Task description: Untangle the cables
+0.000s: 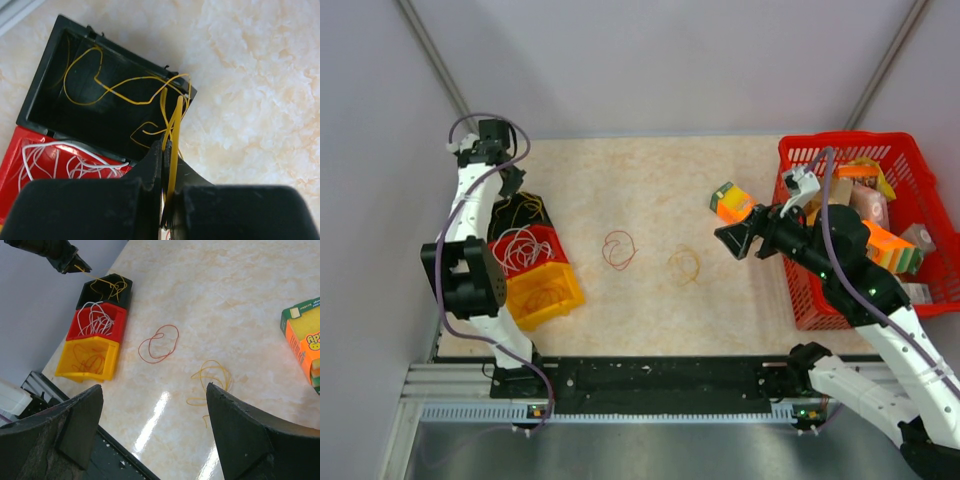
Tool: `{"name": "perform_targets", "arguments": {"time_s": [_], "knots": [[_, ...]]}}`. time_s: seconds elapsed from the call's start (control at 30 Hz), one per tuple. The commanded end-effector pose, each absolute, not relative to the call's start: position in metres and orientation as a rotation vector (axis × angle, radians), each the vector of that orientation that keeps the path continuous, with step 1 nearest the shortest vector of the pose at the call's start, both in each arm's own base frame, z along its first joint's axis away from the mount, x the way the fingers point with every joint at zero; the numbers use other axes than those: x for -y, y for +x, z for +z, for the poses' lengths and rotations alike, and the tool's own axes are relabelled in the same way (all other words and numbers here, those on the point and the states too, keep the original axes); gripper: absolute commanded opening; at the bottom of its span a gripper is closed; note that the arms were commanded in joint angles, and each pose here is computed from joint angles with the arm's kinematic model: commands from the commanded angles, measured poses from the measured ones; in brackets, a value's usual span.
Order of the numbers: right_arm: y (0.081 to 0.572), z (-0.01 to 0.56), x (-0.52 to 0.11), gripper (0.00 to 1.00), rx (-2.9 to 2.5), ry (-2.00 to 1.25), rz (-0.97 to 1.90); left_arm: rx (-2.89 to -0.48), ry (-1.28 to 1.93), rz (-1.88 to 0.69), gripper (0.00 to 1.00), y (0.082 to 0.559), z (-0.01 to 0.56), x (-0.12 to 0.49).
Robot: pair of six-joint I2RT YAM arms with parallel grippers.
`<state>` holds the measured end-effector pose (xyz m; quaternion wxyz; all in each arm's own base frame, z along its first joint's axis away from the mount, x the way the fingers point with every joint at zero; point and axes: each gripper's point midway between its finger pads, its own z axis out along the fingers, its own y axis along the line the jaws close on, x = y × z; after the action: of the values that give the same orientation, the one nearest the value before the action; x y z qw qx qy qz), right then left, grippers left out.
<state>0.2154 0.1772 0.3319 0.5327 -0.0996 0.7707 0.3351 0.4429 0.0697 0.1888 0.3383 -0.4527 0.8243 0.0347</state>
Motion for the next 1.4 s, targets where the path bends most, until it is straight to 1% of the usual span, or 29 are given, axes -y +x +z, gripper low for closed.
{"name": "perform_targets", "arguments": {"time_s": [0.0, 0.17, 0.37, 0.4, 0.6, 0.63, 0.73, 0.83, 0.97, 1.03, 1.07, 1.13, 1.2, 1.27, 1.3, 1.37], "knots": [[0.22, 0.331, -0.176, 0.83, -1.819, -0.237, 0.786, -2.019, -1.295, 0.073, 0.0, 0.436, 0.198, -0.08], [0.22, 0.328, -0.178, 0.83, -1.825, -0.232, 0.801, -1.986, -1.404, 0.131, 0.0, 0.42, 0.179, -0.1], [0.218, 0.326, -0.183, 0.83, -1.827, -0.231, 0.84, -1.963, -1.525, 0.036, 0.0, 0.411, 0.154, -0.107], [0.218, 0.325, -0.184, 0.83, -1.829, -0.226, 0.848, -1.96, -1.536, 0.021, 0.04, 0.41, 0.154, -0.108], [0.216, 0.318, -0.187, 0.82, -1.842, -0.224, 0.873, -1.96, -1.538, -0.037, 0.55, 0.411, 0.157, -0.105], [0.216, 0.317, -0.188, 0.82, -1.845, -0.224, 0.877, -1.959, -1.538, -0.041, 0.59, 0.409, 0.159, -0.105], [0.217, 0.312, -0.189, 0.82, -1.854, -0.224, 0.884, -1.948, -1.534, -0.043, 0.63, 0.403, 0.166, -0.104], [0.218, 0.305, -0.191, 0.82, -1.871, -0.223, 0.888, -1.941, -1.512, -0.08, 0.74, 0.399, 0.175, -0.099], [0.223, 0.286, -0.197, 0.82, -1.932, -0.233, 0.886, -1.981, -1.421, -0.214, 0.76, 0.397, 0.2, -0.079], [0.226, 0.272, -0.199, 0.82, -1.971, -0.24, 0.877, -2.015, -1.295, -0.317, 0.75, 0.399, 0.215, -0.06], [0.227, 0.264, -0.2, 0.82, -1.991, -0.242, 0.87, -2.046, -1.181, -0.44, 0.73, 0.402, 0.226, -0.038], [0.231, 0.244, -0.203, 0.82, -2.055, -0.247, 0.853, -2.084, -0.969, -0.585, 0.73, 0.4, 0.238, -0.002], [0.235, 0.222, -0.207, 0.82, -2.136, -0.263, 0.843, -2.1, -0.677, -0.722, 0.73, 0.395, 0.254, 0.044], [0.237, 0.2, -0.214, 0.8, -2.221, -0.264, 0.856, -2.105, -0.439, -0.766, 0.75, 0.384, 0.265, 0.086], [0.238, 0.19, -0.218, 0.78, -2.263, -0.249, 0.866, -2.12, -0.283, -0.786, 0.75, 0.373, 0.268, 0.122], [0.241, 0.172, -0.223, 0.76, -2.333, -0.204, 0.866, -2.103, -0.052, -0.821, 0.76, 0.355, 0.272, 0.173]]}}
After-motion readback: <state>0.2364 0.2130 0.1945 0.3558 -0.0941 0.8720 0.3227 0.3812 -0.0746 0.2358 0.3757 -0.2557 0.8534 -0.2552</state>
